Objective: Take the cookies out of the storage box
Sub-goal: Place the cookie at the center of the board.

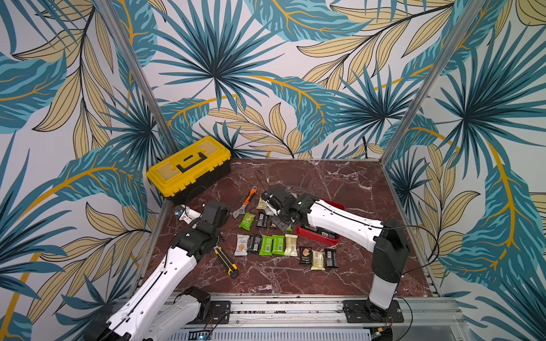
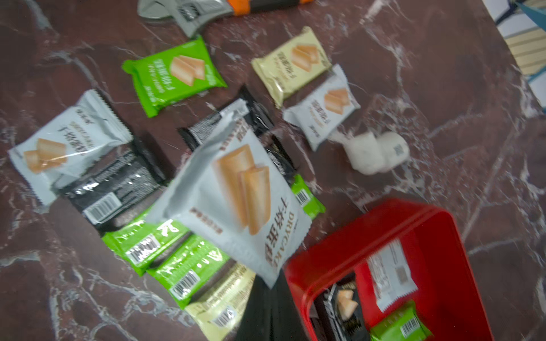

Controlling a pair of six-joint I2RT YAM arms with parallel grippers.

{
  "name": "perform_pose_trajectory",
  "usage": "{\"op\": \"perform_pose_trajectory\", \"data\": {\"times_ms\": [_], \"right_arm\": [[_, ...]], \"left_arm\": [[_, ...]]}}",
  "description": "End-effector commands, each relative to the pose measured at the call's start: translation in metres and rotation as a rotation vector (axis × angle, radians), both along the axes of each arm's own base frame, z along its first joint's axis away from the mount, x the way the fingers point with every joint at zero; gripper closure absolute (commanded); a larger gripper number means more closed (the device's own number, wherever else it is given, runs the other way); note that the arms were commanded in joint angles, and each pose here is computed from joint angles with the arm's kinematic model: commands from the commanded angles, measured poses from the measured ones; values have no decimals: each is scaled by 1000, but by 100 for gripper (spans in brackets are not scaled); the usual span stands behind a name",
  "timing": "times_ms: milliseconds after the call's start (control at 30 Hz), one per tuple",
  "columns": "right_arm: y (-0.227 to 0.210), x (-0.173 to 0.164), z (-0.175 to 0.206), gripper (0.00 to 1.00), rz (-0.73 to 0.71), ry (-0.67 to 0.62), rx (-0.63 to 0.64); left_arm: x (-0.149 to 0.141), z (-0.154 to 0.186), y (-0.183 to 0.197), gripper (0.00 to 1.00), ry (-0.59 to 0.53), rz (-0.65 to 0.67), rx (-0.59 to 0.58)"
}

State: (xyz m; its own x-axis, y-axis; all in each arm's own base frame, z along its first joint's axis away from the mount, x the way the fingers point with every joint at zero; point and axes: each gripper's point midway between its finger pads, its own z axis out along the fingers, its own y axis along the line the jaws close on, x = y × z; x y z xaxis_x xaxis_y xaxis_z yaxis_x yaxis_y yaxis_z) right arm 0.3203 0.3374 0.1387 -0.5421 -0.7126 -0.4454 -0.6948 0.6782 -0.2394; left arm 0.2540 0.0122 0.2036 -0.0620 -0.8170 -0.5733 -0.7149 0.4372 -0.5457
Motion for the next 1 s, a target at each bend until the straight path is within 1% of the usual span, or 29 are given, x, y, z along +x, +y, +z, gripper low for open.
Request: {"op": "perform_pose_trajectory", "data": {"times_ms": [0,100,167,400,633,833,900,967], "right_arm": [[36,-3,-4,99,87,-8,23],[65,-10,-12,100,150,-2,27],[82,-14,-16,100,184,-3,31],[127,-20,-40,99,268,-12,14],[151,-14,-63,99,287,-41,-18],[156,-6,-82,98,270,-63,-57],[158,-5,-85,96,274,-62,-59],[161,-8,-88,92,288,-53,-57]], "left_arm": [[-62,-3,45,34,95,157,98],[-90,9,62,34,61,189,124],[-102,15,67,34,32,186,128],[-122,25,75,34,-48,170,108],[-121,26,74,34,-49,149,117],[-113,27,69,34,-61,119,115],[-110,28,67,34,-67,104,118],[-107,27,66,35,-70,102,117]]}}
